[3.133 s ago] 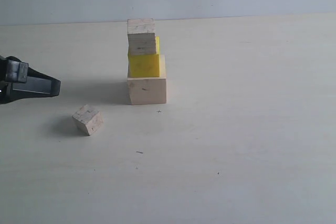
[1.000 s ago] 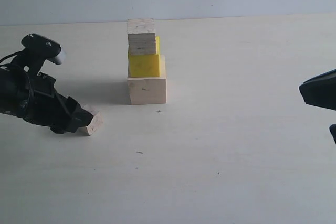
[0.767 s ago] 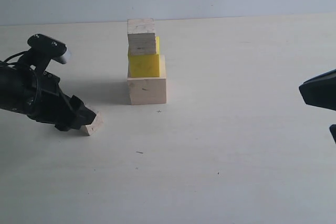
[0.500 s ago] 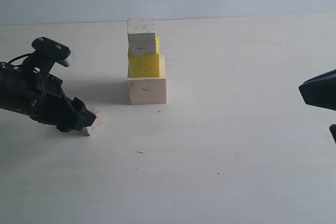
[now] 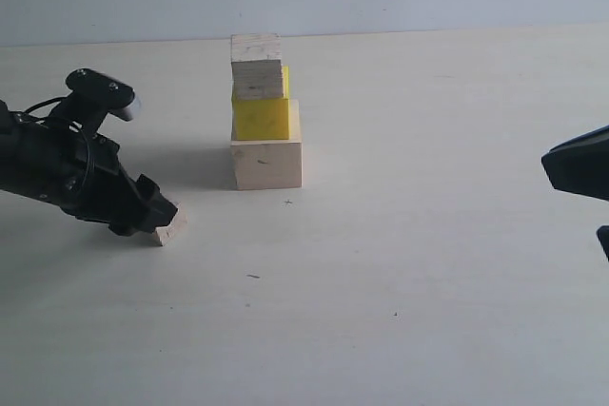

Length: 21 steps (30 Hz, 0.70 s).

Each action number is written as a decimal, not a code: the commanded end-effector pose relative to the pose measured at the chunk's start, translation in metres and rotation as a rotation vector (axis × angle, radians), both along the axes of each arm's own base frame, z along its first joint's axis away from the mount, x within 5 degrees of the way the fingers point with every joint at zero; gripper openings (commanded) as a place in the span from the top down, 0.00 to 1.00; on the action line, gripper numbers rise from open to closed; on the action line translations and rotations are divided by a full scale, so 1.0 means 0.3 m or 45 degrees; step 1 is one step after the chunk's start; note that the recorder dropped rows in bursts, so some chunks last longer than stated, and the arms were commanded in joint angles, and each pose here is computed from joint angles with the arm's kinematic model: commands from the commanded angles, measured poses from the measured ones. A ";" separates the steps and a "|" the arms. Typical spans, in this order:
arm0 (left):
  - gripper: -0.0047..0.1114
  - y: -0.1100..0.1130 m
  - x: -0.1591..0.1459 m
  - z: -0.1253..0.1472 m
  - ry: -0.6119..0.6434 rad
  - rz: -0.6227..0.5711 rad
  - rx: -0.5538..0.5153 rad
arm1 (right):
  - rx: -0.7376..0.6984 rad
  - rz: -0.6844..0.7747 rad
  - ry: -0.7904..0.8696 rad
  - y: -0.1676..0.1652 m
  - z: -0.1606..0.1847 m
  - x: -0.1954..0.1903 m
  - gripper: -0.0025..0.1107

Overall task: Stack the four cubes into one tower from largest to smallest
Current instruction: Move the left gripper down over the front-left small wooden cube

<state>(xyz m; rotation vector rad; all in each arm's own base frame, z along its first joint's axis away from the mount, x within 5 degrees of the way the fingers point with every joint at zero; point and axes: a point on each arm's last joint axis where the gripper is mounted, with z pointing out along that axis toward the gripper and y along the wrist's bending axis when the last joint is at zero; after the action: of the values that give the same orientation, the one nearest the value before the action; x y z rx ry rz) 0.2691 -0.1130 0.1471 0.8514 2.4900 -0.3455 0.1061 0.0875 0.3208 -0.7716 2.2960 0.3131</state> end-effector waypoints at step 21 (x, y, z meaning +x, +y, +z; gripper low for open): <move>0.40 -0.009 0.016 -0.032 0.014 -0.006 0.024 | 0.003 0.008 -0.005 0.000 0.000 -0.003 0.98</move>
<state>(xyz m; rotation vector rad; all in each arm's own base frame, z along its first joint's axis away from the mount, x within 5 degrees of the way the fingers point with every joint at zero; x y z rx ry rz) 0.2732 -0.1133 0.1378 0.8509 2.5127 -0.3333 0.1060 0.0874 0.3207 -0.7721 2.2976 0.3123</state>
